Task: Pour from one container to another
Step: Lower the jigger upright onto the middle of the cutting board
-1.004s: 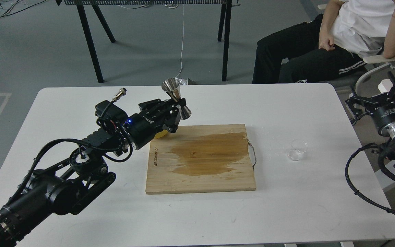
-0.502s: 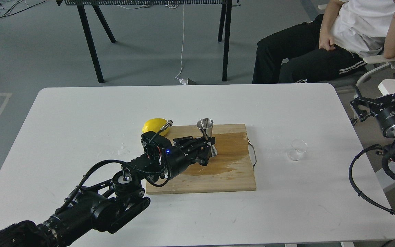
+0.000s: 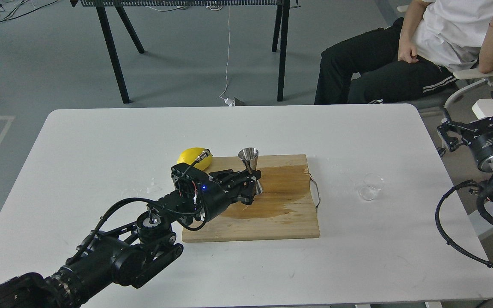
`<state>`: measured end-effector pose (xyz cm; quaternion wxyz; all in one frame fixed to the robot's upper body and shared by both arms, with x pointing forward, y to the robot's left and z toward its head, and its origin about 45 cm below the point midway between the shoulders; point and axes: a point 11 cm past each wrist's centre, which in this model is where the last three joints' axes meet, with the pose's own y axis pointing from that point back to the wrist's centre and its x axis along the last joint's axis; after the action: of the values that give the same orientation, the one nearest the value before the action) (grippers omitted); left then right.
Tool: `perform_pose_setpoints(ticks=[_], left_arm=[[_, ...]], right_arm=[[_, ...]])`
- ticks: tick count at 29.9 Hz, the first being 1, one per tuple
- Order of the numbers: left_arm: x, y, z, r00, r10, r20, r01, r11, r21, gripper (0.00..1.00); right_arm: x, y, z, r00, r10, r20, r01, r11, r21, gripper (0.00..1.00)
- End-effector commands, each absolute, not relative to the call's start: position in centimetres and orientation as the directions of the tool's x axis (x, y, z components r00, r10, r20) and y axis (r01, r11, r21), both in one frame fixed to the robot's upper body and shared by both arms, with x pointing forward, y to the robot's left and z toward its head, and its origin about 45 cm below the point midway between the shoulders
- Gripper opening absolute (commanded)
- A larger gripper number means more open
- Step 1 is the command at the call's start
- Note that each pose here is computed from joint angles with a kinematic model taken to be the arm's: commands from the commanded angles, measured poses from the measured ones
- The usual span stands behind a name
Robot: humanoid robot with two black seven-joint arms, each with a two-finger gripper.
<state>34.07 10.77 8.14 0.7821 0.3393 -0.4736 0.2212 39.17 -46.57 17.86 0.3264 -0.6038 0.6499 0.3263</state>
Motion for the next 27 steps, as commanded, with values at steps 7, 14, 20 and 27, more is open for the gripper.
perform_pose_setpoints(ticks=[7,14,20,27], left_arm=[[35.9,11.3,9.6,0.413,0.002,0.911,-0.680,0.666,0.307,0.08],[36.4,12.1,9.8,0.390,-0.064,0.919,-0.667,0.668,0.330,0.13],[35.7,10.7,9.2,0.414,-0.066,0.908,-0.645,0.683,0.344,0.14],[35.3,10.8,8.9,0.421,-0.070,0.904,-0.640,0.683,0.351,0.20]], right_arm=[[39.0,-46.6,17.7,-0.062,-0.572,-0.818,-0.998,0.059,0.034,1.00],[38.9,-46.7,17.5,-0.068,-0.573,-0.817,-0.997,0.062,0.039,1.00],[38.9,-46.7,17.5,-0.067,-0.572,-0.817,-0.997,0.063,0.038,1.00],[38.7,-46.8,17.3,-0.073,-0.572,-0.817,-0.997,0.065,0.044,1.00]])
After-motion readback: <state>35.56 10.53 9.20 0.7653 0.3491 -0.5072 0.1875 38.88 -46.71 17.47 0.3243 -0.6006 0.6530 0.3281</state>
